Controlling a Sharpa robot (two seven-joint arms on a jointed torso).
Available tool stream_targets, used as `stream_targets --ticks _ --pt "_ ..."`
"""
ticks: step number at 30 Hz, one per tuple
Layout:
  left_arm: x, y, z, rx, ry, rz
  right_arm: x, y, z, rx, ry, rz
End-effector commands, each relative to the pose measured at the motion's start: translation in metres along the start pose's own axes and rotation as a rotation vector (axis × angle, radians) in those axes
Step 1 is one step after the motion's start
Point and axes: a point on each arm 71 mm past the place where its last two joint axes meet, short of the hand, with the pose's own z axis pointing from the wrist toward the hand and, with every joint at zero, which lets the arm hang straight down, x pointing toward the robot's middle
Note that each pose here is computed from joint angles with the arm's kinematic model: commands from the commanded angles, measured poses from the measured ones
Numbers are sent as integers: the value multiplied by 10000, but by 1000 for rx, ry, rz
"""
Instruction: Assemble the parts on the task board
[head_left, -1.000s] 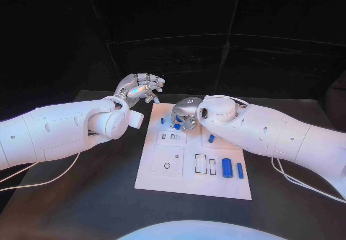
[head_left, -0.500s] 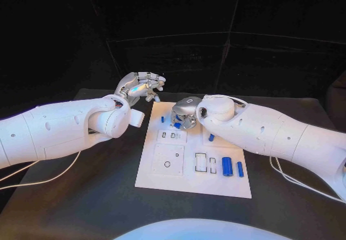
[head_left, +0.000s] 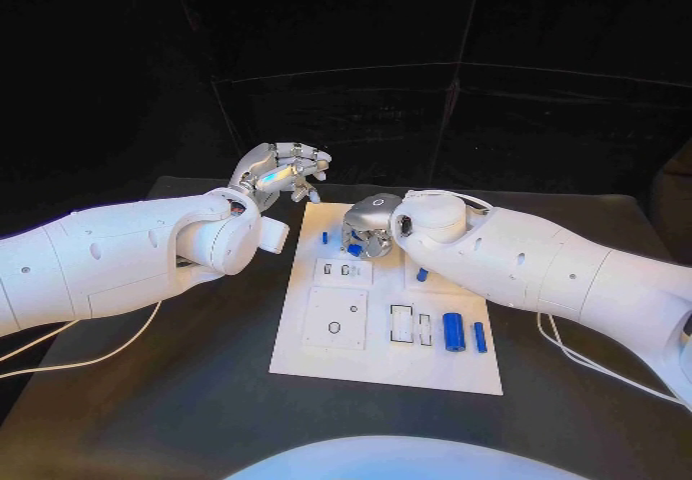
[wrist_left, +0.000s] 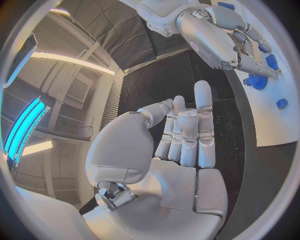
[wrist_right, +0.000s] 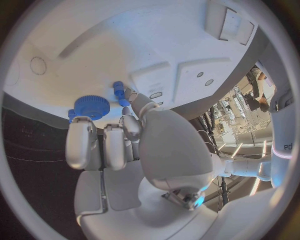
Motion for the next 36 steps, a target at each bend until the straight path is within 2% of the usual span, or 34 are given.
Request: stream_targets --ticks 1,19,31,36 --pt "6 -13 4 8 0 -2 4 8 11 -4 11 -8" --pt "11 -5 11 -1 -3 0 100 -2 33 1 39 2" --pt "8 3 17 -11 -3 0 74 -22 23 1 -16 18" --pt "4 4 8 -16 -4 0 36 -14 13 -5 -69 35"
